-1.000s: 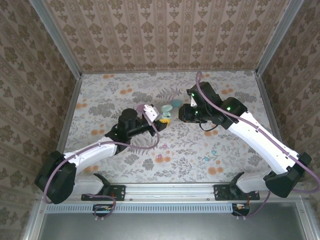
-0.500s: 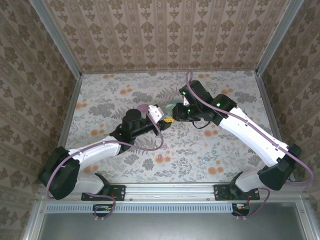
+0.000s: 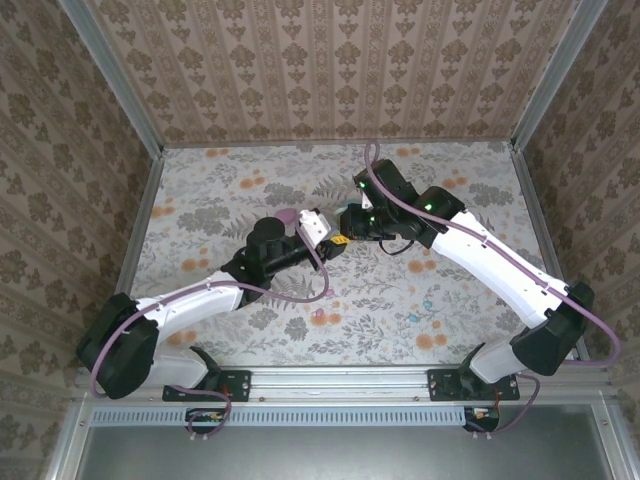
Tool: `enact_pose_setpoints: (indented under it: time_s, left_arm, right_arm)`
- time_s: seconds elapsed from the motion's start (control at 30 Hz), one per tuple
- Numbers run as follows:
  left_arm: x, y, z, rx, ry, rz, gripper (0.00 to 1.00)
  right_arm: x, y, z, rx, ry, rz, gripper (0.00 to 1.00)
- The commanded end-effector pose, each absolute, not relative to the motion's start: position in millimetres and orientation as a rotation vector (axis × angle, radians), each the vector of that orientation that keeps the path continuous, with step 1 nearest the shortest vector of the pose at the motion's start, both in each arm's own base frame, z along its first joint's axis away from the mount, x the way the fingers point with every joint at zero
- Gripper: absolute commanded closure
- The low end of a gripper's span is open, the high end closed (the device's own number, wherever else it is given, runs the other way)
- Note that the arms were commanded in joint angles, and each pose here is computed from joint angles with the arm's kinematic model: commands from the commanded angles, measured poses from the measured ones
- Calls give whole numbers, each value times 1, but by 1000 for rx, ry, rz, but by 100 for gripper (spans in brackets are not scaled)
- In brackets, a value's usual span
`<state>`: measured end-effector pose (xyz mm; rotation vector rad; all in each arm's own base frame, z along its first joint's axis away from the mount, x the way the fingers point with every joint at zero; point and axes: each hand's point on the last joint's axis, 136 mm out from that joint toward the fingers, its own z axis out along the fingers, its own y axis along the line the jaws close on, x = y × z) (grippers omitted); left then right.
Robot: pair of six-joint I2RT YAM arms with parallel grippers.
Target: Insert the wireless bluetooth earbuds into the charging case
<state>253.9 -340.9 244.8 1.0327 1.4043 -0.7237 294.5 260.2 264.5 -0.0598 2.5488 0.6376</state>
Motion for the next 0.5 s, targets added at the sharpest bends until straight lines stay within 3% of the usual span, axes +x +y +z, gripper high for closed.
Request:
enact_pose_setpoints:
  time_s: [0.0, 0.47]
  left_arm:
    - [254, -348, 265, 1034, 1333, -717, 67]
    - [255, -348, 268, 1017, 1334, -711, 67]
  right_arm:
    - [303, 264, 275, -26, 2502, 652, 78]
    - [305, 262, 268, 1, 2508, 617, 79]
